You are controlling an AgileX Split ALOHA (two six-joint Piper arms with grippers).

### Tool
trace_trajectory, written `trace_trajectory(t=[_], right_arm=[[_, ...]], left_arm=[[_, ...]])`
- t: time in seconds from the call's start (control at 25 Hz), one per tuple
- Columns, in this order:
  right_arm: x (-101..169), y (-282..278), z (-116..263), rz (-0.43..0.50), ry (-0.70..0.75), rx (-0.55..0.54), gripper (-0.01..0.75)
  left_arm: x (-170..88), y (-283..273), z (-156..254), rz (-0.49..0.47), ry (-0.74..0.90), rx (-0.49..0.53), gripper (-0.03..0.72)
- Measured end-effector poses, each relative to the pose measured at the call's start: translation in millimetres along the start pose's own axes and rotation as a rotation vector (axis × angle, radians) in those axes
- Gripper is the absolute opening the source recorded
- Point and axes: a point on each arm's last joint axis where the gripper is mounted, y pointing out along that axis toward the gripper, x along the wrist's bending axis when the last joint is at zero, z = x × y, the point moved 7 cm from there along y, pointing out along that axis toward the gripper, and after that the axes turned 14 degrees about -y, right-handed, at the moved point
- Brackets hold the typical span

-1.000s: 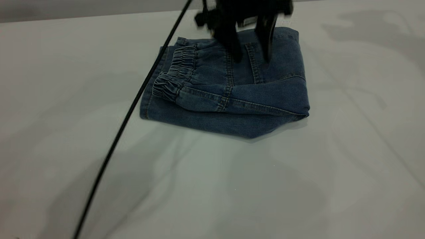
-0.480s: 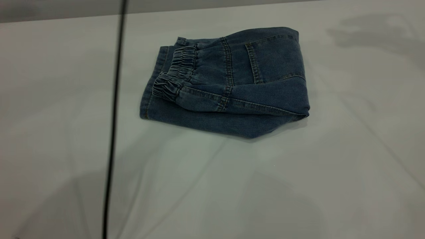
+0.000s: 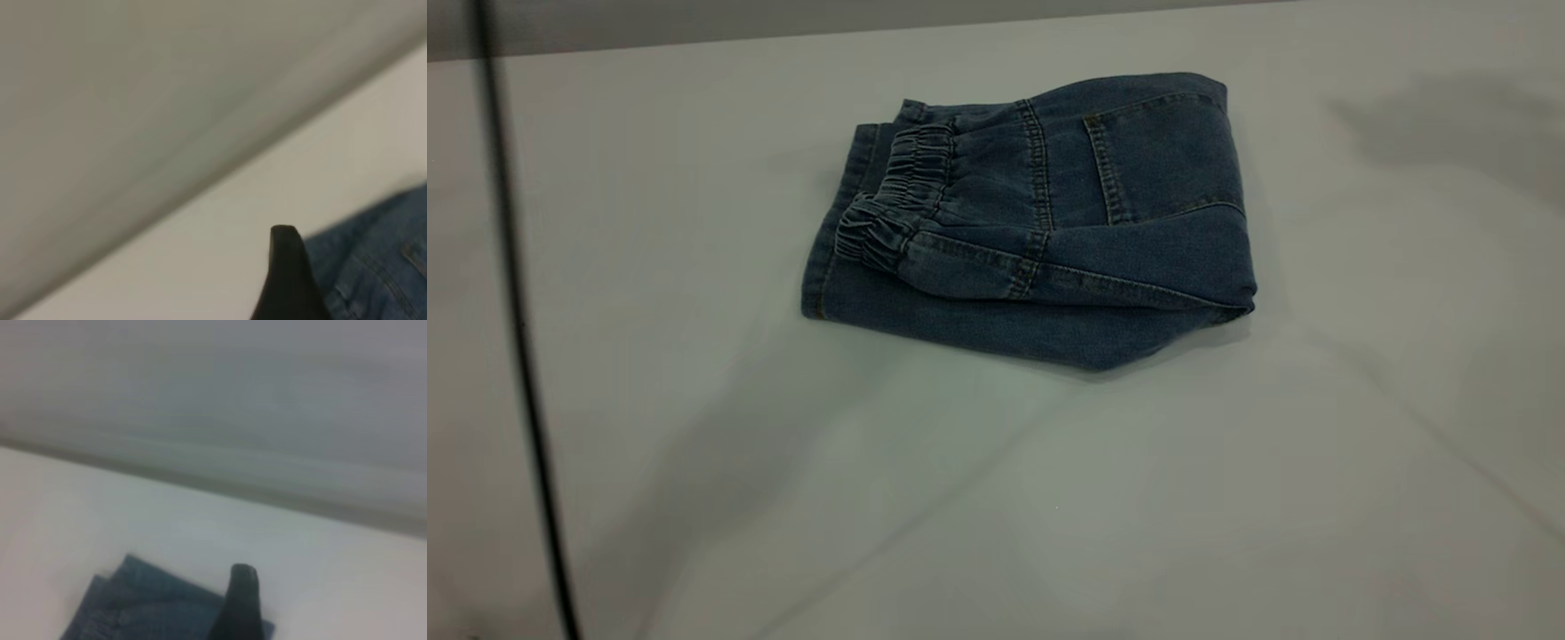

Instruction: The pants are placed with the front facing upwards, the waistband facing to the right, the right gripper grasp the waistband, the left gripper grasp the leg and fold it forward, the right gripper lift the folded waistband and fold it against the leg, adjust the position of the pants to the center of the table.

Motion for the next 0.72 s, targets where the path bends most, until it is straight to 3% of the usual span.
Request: trace_trajectory(t=[0.36,0.72], right_arm=[[44,-89,-16,-0.003,-0.017,-0.134,0.587],[97,-148,20,-0.080,-0.029,-0.167,0.587]], left_arm=[[31,-98,21,0.003,-0.006,-0.056,0.440],[62,-192,92,0.027,-0.124,-0.094,0.440]])
